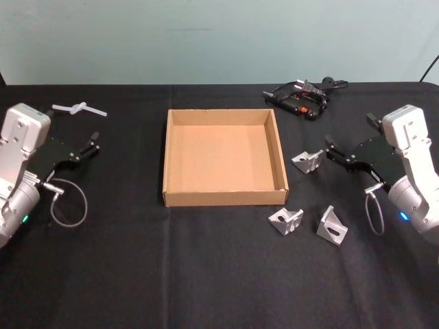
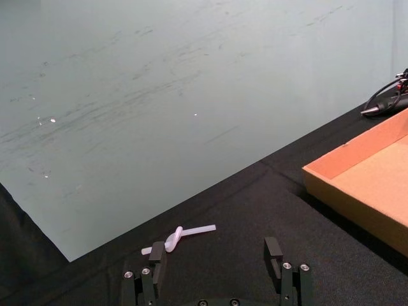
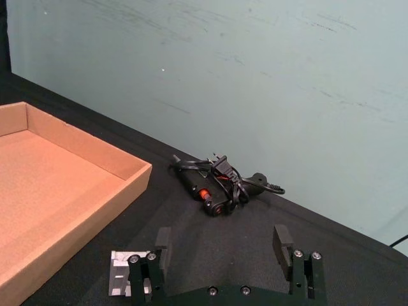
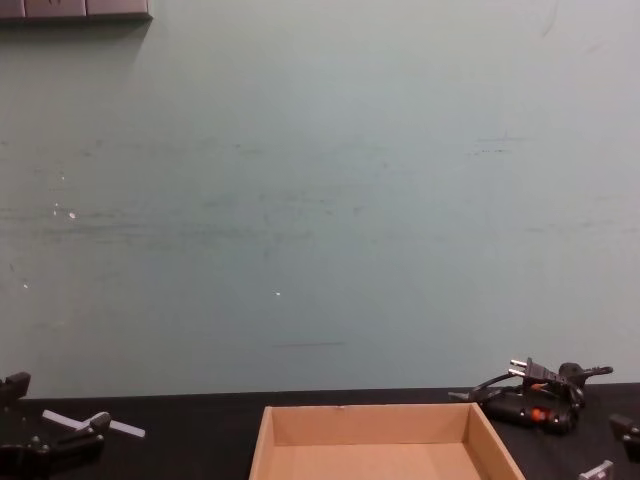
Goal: Use one hand to pick up the angle iron from the table and place it into the box.
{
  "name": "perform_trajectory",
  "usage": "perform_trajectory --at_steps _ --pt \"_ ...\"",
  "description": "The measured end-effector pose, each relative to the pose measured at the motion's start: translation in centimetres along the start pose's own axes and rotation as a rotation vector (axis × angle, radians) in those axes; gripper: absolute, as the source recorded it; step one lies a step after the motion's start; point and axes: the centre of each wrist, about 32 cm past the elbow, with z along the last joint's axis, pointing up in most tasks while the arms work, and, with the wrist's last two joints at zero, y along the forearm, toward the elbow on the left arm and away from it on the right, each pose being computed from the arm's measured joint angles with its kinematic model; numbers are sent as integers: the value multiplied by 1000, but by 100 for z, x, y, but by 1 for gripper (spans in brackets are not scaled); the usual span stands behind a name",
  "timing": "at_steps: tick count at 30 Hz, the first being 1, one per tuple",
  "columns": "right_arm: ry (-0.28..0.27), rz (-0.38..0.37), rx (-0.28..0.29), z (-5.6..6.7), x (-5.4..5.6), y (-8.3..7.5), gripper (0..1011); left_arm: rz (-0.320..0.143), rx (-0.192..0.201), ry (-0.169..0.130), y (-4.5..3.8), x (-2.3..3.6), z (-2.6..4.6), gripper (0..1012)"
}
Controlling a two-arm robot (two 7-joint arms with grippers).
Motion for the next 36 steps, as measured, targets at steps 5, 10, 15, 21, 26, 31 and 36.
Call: perform_trajectory --at_steps 5,10,15,21,26,31,36 --pt "0 0 0 0 0 0 1004 0 0 0 0 0 0 1005" --pt "0 0 0 0 0 0 1004 0 0 0 0 0 0 1005" --pt "0 0 0 0 0 0 1004 0 0 0 0 0 0 1005" --pt "0 0 0 0 0 0 1004 0 0 0 0 0 0 1005" --pt "0 0 0 0 0 0 1004 0 0 0 0 0 0 1005" --pt "0 0 0 0 0 0 1004 0 0 0 0 0 0 1005" --pt "0 0 0 0 0 0 1004 0 0 0 0 0 0 1005"
